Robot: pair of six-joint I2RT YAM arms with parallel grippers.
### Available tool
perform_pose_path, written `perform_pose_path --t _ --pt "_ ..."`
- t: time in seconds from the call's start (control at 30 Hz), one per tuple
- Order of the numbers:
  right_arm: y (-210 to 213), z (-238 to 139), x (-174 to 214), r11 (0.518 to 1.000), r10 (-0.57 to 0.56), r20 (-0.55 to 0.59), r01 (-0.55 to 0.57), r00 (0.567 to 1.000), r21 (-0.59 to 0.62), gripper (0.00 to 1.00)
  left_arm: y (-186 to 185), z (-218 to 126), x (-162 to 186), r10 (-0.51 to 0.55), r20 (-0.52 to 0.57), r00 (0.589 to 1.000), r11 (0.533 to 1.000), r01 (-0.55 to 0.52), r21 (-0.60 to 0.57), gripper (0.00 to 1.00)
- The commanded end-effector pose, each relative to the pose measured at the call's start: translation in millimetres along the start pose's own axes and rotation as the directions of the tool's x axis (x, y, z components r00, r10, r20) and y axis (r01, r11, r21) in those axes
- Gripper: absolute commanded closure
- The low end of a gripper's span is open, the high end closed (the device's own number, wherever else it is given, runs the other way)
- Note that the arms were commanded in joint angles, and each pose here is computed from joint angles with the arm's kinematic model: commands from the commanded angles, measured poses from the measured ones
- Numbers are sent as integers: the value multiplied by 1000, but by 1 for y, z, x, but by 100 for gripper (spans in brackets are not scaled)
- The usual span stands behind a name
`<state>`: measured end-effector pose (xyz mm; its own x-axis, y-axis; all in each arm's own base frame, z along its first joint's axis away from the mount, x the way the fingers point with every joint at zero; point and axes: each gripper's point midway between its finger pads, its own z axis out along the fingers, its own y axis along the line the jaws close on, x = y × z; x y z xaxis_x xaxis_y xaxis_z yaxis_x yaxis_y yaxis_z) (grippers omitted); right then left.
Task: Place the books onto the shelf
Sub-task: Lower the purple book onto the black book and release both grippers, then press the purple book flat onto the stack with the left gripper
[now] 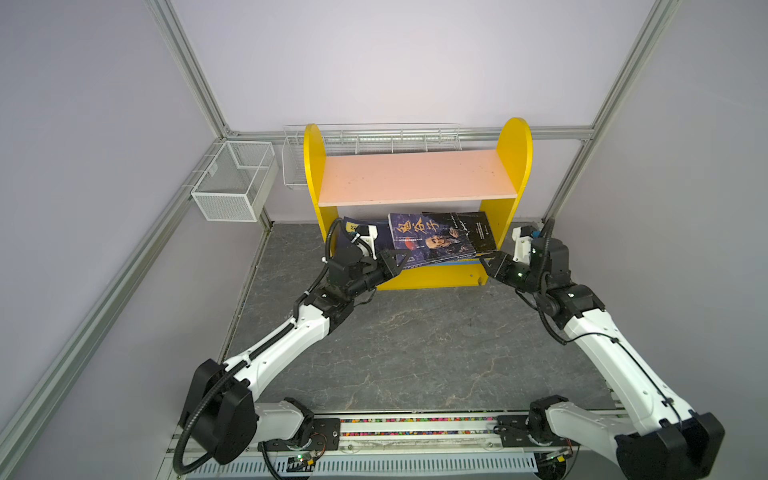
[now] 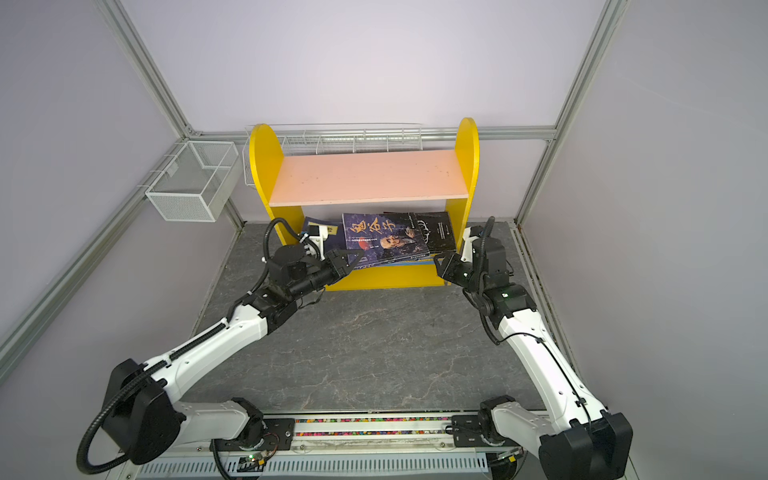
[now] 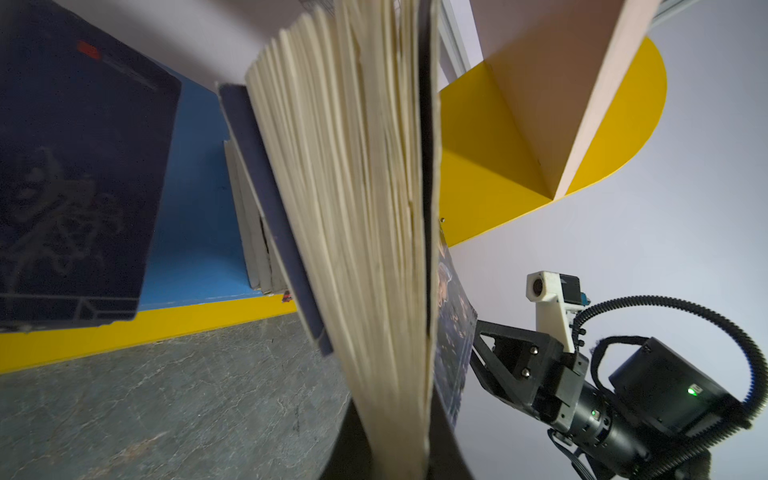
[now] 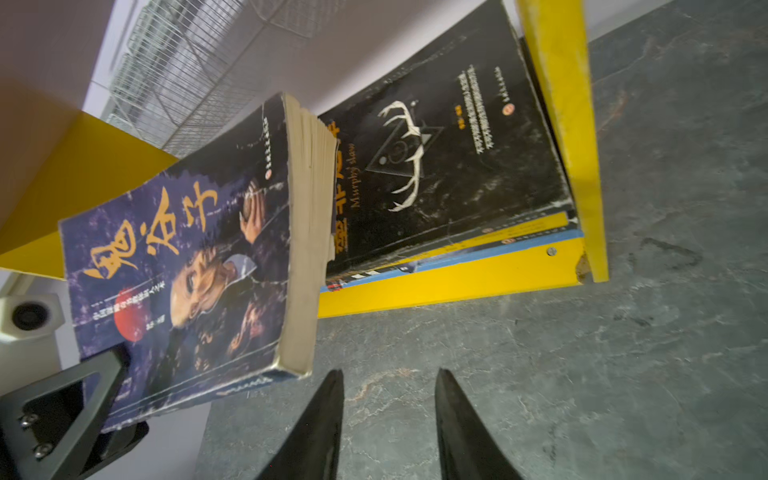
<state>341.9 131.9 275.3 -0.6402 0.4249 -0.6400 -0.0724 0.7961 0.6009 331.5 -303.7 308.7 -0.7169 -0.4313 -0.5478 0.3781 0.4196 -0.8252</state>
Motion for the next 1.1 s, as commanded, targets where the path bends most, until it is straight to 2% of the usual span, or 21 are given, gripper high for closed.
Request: perform_pose_path --t 0.0,0.13,0.27,0.43,0.67,0.93,1.07 --pt "-16 -5 9 998 -18 -13 19 1000 63 60 -34 15 -23 94 62 994 993 -98 64 100" --pt "-22 -10 9 995 -28 -16 30 999 96 60 -30 42 -26 131 49 990 991 -131 11 100" --pt "-42 -17 9 978 -44 -31 50 999 205 62 -23 67 -32 140 47 989 990 -139 -18 100" --pt "-59 -27 9 960 -35 -35 43 999 278 63 -21 95 -30 139 11 990 990 -139 -5 100" --pt "-71 -32 6 950 -23 -20 28 1000 311 64 -14 125 -15 147 -82 986 988 -149 -30 100" --pt "-72 -28 8 953 -12 -26 20 1000 301 65 -4 140 2 115 -141 983 991 -123 -46 100" --pt "-66 -25 8 963 -14 -32 22 999 270 65 2 139 2 105 -141 984 990 -117 -81 53"
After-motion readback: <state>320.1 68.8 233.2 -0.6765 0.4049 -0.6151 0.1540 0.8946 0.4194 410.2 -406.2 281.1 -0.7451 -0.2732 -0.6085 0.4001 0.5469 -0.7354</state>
